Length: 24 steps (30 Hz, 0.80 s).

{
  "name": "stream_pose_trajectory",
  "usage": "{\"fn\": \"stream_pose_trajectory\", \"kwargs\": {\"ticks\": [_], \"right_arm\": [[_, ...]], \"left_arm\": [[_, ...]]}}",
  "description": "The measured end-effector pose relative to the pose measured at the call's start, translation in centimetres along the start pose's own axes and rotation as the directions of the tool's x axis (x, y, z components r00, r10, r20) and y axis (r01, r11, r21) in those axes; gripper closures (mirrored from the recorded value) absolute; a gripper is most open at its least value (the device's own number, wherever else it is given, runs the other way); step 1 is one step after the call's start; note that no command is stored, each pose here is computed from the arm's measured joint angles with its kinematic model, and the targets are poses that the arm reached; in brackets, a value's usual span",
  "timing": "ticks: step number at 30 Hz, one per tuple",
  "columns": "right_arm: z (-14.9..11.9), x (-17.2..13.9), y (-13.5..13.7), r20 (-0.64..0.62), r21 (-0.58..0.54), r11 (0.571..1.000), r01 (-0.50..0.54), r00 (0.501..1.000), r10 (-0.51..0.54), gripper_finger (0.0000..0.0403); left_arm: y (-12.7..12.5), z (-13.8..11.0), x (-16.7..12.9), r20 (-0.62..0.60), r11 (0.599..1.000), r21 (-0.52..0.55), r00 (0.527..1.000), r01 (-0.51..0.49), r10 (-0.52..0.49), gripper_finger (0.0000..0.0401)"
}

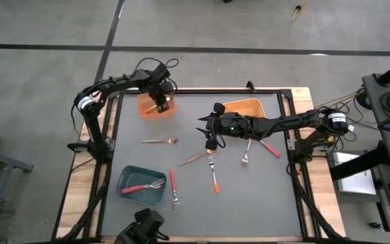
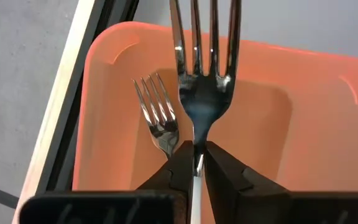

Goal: Sort silverware by color (type)
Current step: Put the orange fork into the orange bin

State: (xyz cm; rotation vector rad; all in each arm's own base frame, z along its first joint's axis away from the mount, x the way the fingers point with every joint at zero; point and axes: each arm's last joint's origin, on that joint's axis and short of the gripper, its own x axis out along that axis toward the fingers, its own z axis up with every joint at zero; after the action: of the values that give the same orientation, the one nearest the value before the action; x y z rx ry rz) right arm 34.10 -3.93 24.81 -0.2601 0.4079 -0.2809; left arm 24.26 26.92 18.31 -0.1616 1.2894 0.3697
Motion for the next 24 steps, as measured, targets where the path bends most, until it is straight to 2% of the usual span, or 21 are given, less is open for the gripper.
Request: {"fn": "stream_pose_trajectory", "kwargs": {"ticks": [11, 15, 19, 24], "right_arm": [[0.0, 0.0, 0.0, 0.0, 0.002, 1.0, 0.0, 1.0, 0.0, 0.0229], [0.0, 0.0, 0.0, -0.001, 0.029, 1.0, 0.0, 1.0, 0.0, 0.0229], [0.0, 0.0, 0.0, -0.001, 0.095, 0.995, 0.0, 1.0, 0.0, 0.0229], [0.1, -0.2, 0.0, -0.003, 0.213, 0.977, -0.005, 1.0, 0.005, 0.0229]], "left_arm": [[0.0, -0.1, -0.6, -0.002, 1.0, -0.001, 1.0, -0.018, 0.018, 0.0311], [-0.1, 0.0, -2.5, 0.046, 0.998, -0.038, 0.998, -0.041, 0.043, 0.0297], [-0.4, 0.0, -5.0, 0.107, 0.991, -0.119, 0.992, -0.06, 0.073, 0.0296], [-2.6, -0.1, -7.9, 0.218, 0.98, -0.196, 0.972, -0.046, 0.089, 0.0298]]}}
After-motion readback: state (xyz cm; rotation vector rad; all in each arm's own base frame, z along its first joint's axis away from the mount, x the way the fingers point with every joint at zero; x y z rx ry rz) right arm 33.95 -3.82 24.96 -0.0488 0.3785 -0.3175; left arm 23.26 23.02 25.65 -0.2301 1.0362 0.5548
